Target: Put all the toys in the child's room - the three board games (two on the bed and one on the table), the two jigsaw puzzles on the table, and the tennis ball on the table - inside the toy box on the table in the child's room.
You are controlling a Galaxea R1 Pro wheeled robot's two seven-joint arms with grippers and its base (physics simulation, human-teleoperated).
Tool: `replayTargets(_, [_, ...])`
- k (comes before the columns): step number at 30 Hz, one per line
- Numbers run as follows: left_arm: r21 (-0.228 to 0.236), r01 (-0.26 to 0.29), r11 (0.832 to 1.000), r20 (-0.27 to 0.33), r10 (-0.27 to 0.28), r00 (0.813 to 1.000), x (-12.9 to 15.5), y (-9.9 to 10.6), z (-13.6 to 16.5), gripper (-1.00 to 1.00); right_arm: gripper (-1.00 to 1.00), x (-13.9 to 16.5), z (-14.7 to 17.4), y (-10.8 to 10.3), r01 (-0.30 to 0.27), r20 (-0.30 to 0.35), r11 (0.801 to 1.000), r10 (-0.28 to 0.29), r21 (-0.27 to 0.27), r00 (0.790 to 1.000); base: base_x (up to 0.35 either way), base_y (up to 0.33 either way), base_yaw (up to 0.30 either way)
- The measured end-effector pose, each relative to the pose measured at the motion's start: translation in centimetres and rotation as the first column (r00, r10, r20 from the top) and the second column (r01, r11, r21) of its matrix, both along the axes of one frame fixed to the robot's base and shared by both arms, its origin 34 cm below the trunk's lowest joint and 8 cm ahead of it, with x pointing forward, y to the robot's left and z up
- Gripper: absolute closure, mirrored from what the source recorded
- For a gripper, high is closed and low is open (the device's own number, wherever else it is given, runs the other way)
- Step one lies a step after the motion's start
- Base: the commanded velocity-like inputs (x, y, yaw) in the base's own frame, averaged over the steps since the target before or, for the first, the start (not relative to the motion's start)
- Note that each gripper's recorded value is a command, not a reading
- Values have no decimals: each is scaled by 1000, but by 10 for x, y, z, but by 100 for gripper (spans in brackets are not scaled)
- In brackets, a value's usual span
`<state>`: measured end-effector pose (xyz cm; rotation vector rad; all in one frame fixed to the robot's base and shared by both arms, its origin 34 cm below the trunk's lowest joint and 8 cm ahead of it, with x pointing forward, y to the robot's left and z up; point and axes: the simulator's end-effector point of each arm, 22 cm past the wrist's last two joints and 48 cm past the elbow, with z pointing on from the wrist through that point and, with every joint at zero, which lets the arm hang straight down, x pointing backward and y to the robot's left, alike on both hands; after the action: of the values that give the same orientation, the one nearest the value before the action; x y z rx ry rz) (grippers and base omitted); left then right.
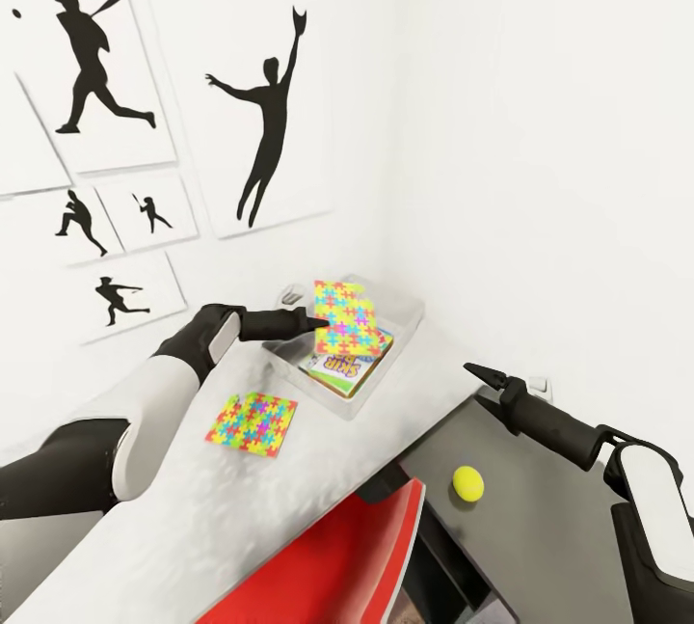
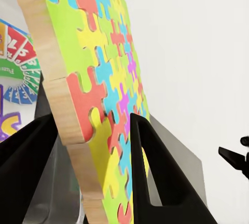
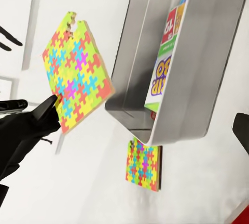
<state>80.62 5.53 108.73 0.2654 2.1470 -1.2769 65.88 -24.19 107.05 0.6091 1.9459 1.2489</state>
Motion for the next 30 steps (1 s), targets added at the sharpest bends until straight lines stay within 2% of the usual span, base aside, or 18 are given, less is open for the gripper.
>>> replayTargets(12, [0, 3, 1000, 5, -3, 1000, 3, -3, -11, 100, -100, 1, -11, 0, 1, -20, 1000, -1, 0, 1000, 0, 0, 0])
replayTargets(26, [6, -12, 1000, 34, 12, 999, 11, 5, -14, 100, -100, 2, -18, -4, 12, -33, 1000, -12, 2, 999, 0, 0, 0])
replayTargets(30, [33, -11, 999, 81, 9, 997, 16, 18, -8, 100, -100, 2, -20, -8, 29, -38, 1000, -29, 11, 999, 0, 0, 0])
